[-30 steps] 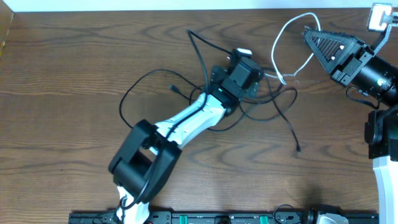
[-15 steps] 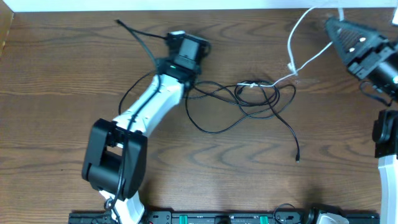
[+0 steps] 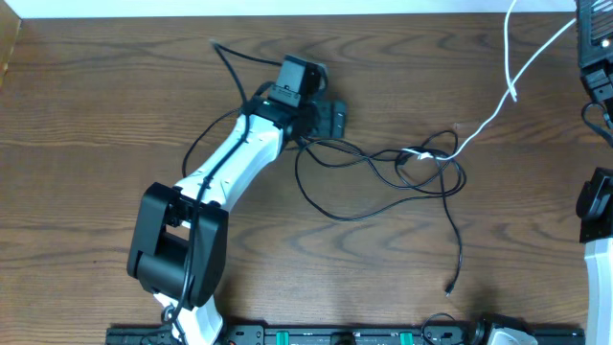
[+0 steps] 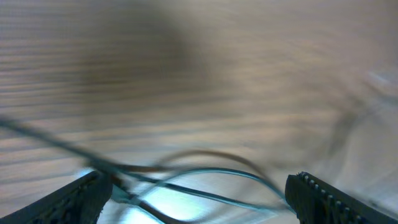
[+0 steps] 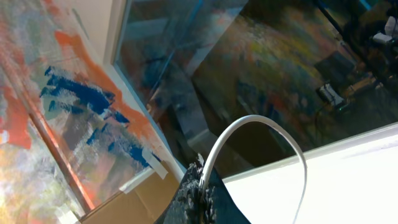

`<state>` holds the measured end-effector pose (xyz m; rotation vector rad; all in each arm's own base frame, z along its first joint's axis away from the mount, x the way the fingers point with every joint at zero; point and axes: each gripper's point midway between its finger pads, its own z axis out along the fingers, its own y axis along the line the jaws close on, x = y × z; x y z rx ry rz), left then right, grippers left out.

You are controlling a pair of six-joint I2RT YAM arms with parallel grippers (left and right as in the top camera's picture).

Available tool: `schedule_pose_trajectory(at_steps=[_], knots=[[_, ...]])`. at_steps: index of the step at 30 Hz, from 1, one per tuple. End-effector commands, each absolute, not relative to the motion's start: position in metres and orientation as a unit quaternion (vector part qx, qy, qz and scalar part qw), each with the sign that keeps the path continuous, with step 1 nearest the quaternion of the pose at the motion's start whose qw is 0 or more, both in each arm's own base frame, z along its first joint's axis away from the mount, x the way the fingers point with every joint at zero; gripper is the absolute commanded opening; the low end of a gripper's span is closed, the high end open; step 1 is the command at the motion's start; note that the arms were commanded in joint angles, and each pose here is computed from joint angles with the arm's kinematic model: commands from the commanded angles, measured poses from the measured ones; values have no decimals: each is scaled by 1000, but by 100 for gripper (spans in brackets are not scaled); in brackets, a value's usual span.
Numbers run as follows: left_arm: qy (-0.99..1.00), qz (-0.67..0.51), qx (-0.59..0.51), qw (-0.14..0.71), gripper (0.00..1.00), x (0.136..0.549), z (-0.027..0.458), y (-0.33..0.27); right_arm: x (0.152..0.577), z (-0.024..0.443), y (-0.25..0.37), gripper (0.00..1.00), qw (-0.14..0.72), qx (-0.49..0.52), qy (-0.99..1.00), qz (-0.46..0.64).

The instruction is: Untangle cables

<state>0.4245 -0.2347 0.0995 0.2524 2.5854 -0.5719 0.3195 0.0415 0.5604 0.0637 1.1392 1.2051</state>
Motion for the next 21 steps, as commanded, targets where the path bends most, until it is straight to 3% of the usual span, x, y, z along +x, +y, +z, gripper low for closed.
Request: schedule_pose_trajectory(at_steps=[1,6,11,21], knots=[[901,-330,187,211,94,394,125,-286,329,555,40,1,662,34,517,541],[884,-356,224,203,100,374,131,-318,343,534,52,1,618,27,549,562],[877,-358,256,194,100,351,131,-344,343,519,77,1,577,-13,574,581],[896,-306,245,206,100,353,119,-342,310,488,122,1,481,-152,620,601]])
